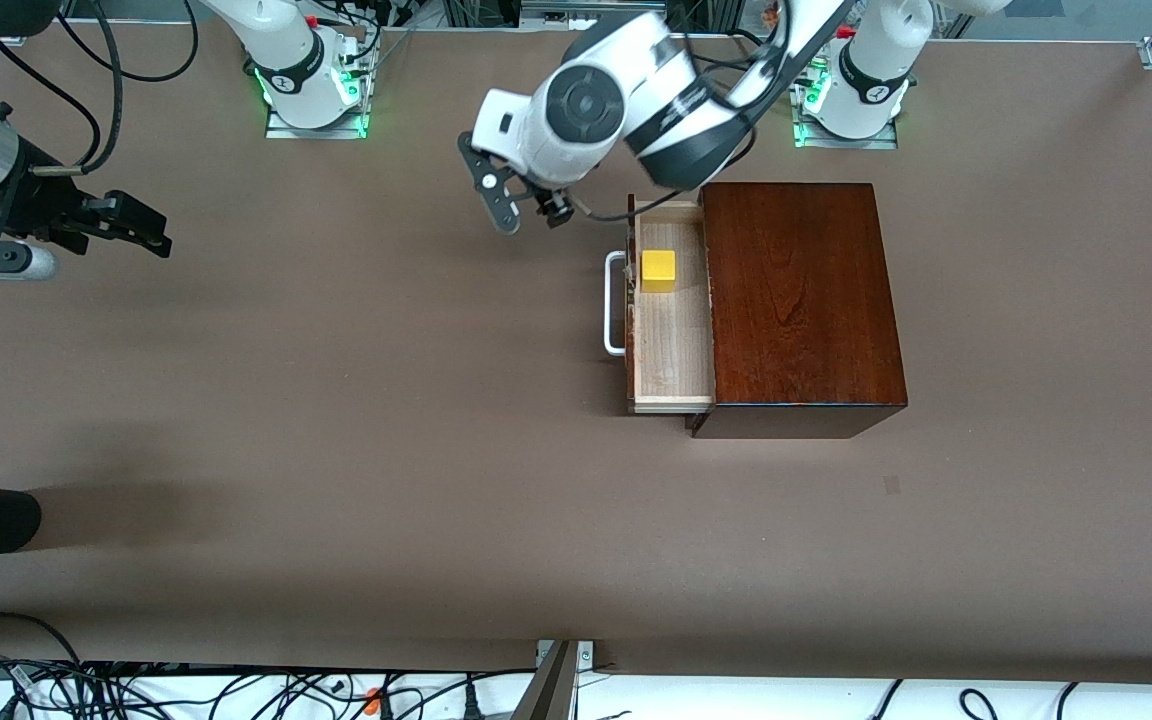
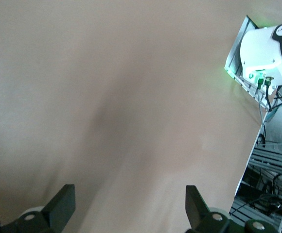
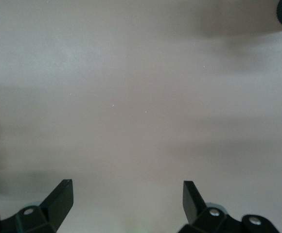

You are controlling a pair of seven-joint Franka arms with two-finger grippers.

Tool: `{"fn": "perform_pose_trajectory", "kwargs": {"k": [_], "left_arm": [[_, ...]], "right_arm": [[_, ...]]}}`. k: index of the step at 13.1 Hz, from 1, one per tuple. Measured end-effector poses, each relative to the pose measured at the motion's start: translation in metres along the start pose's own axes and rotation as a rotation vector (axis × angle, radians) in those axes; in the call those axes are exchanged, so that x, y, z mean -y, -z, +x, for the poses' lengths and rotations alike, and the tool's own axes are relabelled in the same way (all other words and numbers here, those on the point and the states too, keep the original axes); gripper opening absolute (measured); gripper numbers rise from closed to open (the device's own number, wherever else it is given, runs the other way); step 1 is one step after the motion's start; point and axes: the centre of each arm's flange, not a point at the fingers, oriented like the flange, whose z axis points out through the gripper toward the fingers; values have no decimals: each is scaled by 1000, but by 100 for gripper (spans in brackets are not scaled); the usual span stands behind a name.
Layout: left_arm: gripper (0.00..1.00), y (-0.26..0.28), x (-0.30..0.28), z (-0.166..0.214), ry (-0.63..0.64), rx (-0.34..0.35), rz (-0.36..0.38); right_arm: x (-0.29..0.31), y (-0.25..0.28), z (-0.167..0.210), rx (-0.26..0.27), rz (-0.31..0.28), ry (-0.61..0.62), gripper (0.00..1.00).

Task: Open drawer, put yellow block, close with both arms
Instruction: 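Move the left gripper to the drawer front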

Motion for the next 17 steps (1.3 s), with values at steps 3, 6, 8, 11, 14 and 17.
{"fn": "perform_pose_trajectory", "kwargs": {"k": [3, 6, 8, 11, 14, 17], "left_arm": [[100, -19, 17, 5, -232, 55, 77], [100, -25, 32, 3, -407, 111, 134], [100, -37, 42, 1, -433, 138, 134], [100, -53, 57, -1, -442, 177, 141], [100, -61, 69, -3, -440, 196, 145], [100, -59, 84, -7, -447, 209, 160]], "right_arm": [[2, -2, 4, -1, -22, 8, 100], [2, -3, 5, 0, -24, 8, 100], [2, -5, 7, 4, -26, 8, 100], [1, -7, 10, -3, -30, 8, 100], [3, -6, 12, -20, -28, 9, 100], [4, -6, 14, -31, -27, 12, 100]]}}
